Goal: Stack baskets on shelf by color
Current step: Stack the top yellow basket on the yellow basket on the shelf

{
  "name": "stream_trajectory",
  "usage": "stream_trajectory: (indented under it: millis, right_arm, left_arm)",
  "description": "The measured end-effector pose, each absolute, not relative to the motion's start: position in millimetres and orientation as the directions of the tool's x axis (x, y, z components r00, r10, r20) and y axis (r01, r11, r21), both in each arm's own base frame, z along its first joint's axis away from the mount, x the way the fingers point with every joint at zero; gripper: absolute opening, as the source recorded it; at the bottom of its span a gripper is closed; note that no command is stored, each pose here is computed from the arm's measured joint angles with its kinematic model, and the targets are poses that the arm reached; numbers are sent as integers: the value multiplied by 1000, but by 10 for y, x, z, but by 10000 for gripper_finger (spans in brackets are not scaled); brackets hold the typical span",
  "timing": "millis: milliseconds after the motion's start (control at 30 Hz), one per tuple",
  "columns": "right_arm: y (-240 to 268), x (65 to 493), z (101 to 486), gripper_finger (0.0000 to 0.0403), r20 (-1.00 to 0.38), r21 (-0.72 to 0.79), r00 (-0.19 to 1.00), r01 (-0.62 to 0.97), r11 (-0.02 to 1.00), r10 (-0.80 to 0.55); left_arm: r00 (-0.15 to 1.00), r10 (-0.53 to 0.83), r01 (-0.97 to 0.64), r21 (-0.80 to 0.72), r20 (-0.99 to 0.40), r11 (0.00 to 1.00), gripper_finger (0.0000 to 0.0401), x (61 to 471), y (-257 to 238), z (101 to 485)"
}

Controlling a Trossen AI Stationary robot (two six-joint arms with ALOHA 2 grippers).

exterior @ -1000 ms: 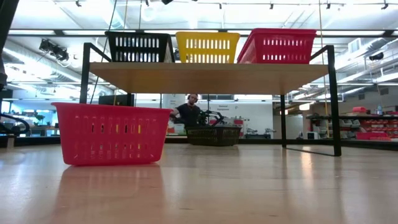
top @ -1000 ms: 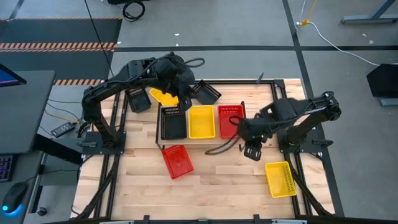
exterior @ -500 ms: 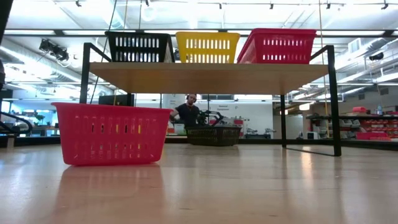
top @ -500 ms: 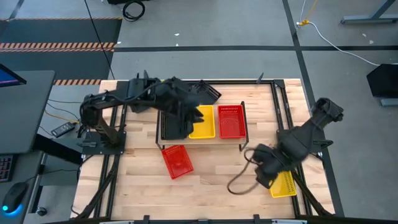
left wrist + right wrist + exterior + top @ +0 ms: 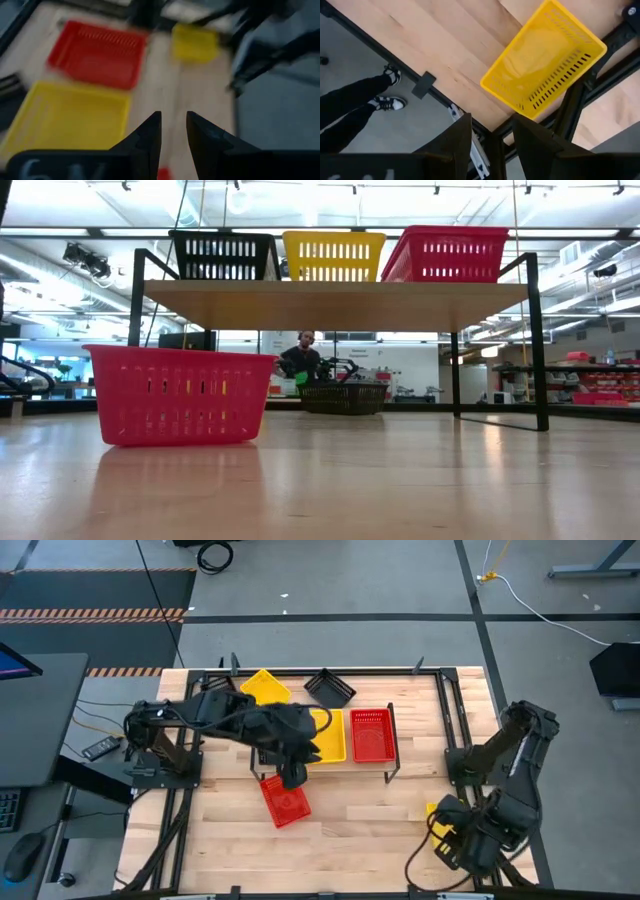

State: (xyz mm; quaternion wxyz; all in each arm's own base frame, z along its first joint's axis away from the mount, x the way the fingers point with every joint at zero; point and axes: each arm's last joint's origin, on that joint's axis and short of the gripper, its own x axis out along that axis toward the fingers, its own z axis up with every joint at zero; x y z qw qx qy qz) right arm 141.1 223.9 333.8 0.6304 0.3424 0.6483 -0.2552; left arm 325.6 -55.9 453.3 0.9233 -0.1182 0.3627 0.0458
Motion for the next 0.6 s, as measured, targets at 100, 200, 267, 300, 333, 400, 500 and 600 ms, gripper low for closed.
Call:
stream_trajectory:
  millis: [100, 200, 267, 300, 333, 400, 500, 600]
  right_arm:
    - [2260, 1397, 3319, 148, -992, 114, 60, 779, 616, 108]
    - [2277, 1417, 3317, 148, -989, 147, 98, 791, 593, 113]
    - [2283, 1446, 3321, 148, -984, 175, 130, 793, 584, 118]
    - [2282, 1460, 3322, 148, -983, 185, 144, 791, 583, 117]
    - [2278, 1472, 3323, 148, -982, 189, 148, 791, 581, 118]
    - [2263, 1495, 3323, 148, -982, 189, 150, 798, 572, 116]
    - [2242, 1525, 3322, 148, -982, 189, 152, 805, 563, 113]
    - [2213, 1566, 3322, 148, -982, 189, 154, 807, 560, 108]
  left_arm:
    - [587, 171, -320, -34, -791, 947, 97, 3097, -461, 4419]
    - [433, 243, -431, 37, -868, 901, 97, 2933, -186, 4372]
    - [430, 219, -445, 5, -876, 896, 99, 2917, 26, 4394]
    - [439, 205, -445, -14, -875, 895, 101, 2891, 131, 4421]
    - [445, 207, -456, -21, -871, 890, 103, 2862, 243, 4445]
    - [455, 243, -497, -18, -857, 867, 106, 2804, 488, 4494]
    - [396, 298, -563, 27, -868, 826, 112, 2699, 891, 4473]
    - [353, 308, -605, 36, -883, 795, 118, 2613, 1280, 4417]
